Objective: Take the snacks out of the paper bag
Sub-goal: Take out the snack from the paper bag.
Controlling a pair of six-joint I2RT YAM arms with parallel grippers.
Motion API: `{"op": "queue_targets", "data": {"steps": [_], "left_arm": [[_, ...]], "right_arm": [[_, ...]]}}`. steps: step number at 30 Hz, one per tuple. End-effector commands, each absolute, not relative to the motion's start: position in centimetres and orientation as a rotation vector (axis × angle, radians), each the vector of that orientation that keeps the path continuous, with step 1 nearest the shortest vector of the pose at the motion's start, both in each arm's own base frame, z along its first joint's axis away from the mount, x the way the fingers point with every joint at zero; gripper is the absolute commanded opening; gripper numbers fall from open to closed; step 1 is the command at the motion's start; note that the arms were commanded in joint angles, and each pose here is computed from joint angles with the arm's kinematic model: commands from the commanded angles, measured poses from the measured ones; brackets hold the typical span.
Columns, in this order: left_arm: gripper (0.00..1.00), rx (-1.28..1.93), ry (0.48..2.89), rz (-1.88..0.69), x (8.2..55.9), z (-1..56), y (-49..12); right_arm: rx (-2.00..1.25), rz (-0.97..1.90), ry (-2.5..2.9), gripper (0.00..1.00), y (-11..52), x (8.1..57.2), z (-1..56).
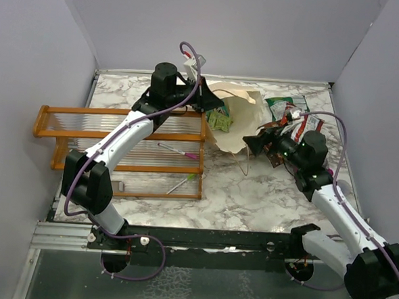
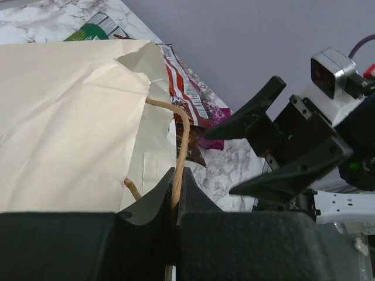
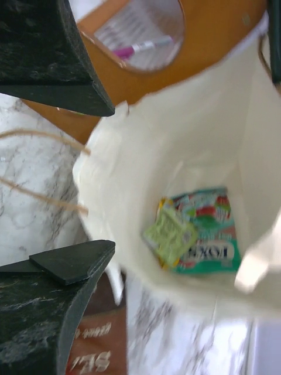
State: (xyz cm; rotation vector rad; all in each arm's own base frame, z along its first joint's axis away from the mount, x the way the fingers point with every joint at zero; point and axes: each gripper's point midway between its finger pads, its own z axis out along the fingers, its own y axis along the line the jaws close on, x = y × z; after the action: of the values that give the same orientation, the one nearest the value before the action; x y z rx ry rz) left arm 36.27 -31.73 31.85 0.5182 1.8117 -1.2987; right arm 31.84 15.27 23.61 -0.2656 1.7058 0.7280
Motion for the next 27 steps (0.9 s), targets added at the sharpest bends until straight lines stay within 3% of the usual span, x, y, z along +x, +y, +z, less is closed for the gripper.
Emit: {"op": "queue_targets", "data": {"steps": [1,4,9,15,22,27], "left_arm": [[0.0,0.601,1.77,-1.32,35.1,32.4,-33.1],[0.0,0.615,1.754,-1.303,34.8,32.5,-33.2],[0.0,0.622,1.735,-1.287,34.7,32.4,-33.2],[0.0,0.615,1.738,-1.268,35.1,31.7,-33.3],[0.0,0.619,1.753,-1.213,35.4,30.1,-33.1],[0.0,0.736,1.721,-1.124,34.4,29.1,-33.9]], "right_arm": [[-0.509,0.667,1.547,0.83,19.4,30.6,26.6],[-0.584,0.625,1.536,0.78,21.2,30.6,25.8],[-0.626,0.497,1.574,0.62,22.0,32.7,23.7],[-0.626,0.393,1.565,0.53,23.4,36.1,21.9],[-0.617,0.247,1.529,0.52,25.7,39.8,18.6],[-0.679,0.319,1.562,0.52,28.3,38.6,15.1]]}}
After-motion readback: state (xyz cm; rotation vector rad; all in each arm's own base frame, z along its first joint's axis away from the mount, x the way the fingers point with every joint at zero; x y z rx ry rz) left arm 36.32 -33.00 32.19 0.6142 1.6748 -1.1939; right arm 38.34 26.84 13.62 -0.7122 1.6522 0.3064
